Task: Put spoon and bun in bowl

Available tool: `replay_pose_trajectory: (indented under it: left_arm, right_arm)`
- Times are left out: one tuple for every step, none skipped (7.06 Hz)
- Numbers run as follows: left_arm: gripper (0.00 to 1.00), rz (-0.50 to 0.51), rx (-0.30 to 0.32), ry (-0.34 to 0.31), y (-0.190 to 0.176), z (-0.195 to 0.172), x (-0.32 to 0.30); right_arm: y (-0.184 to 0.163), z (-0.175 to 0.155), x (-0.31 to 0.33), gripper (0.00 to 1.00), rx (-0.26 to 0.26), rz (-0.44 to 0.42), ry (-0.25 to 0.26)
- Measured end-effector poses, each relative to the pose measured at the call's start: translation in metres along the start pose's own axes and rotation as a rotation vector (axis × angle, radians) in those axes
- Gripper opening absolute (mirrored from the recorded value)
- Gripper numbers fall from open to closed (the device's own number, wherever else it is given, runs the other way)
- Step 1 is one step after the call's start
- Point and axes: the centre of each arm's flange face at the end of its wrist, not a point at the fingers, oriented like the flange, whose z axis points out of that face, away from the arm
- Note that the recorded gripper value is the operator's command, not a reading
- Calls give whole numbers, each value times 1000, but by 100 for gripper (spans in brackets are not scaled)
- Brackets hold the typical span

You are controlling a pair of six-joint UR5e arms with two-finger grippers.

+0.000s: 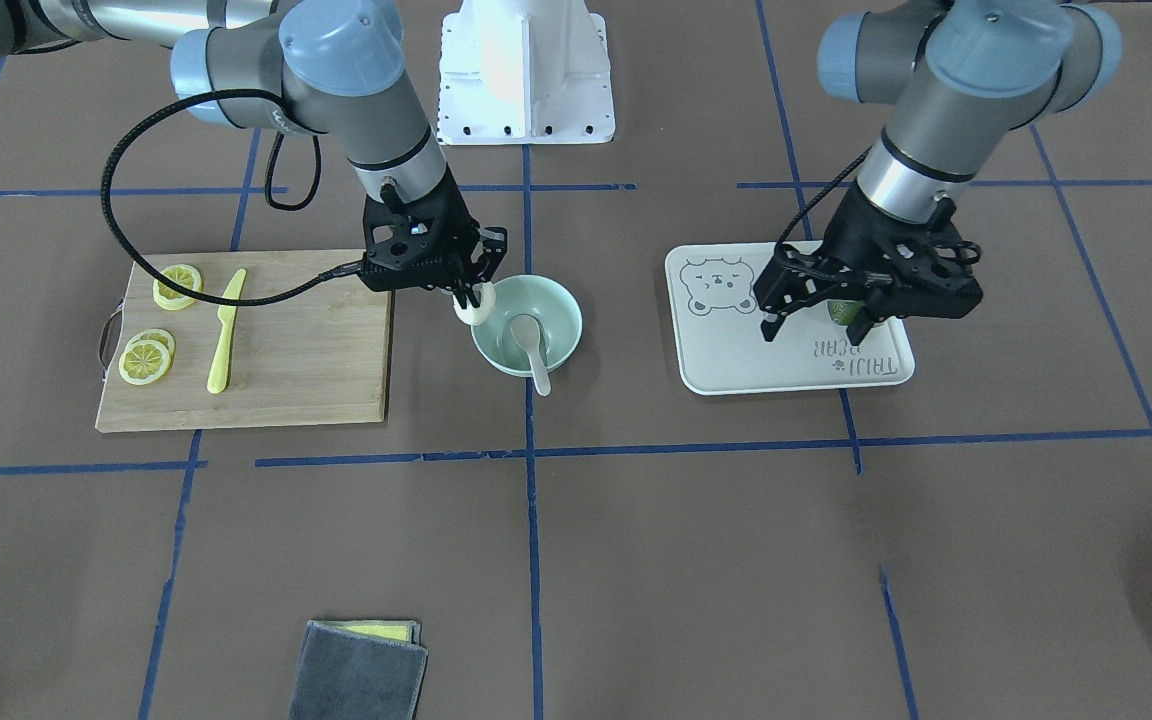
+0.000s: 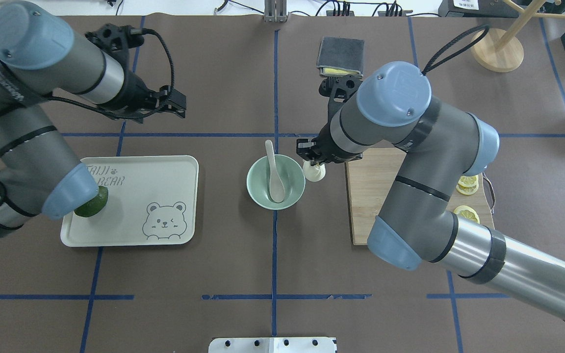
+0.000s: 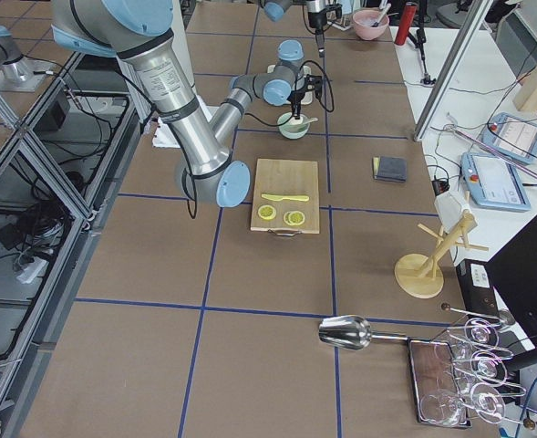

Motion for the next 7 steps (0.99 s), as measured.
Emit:
replay_pose_trajectory:
  left_arm:
    - [100,28,22,-37,-10,-15,-33]
    - [100,59,37,-70,-15,-27,-66]
    - [100,96,46,-101,-18,-36,-96]
    - [100,137,54,-135,-22,-47,-131]
    - [100,191,52,-173,-24,-58,-169]
    - [100,253,44,-209,-24,-67,-205]
    - [100,306,32,-243,-22,-75,-240]
  right_arm:
    - [6,7,-14,0,9,-11,2]
    - [10,12,-25,77,15,-19,3]
    - [12,14,-31,100,17,-14,3]
    - [12,14,-34,100,18,2,1]
    - [12,12,-37,100,21,10,-3]
    - [12,11,-39,100,23,14,-8]
    - [12,8,-42,100,24,14,-13]
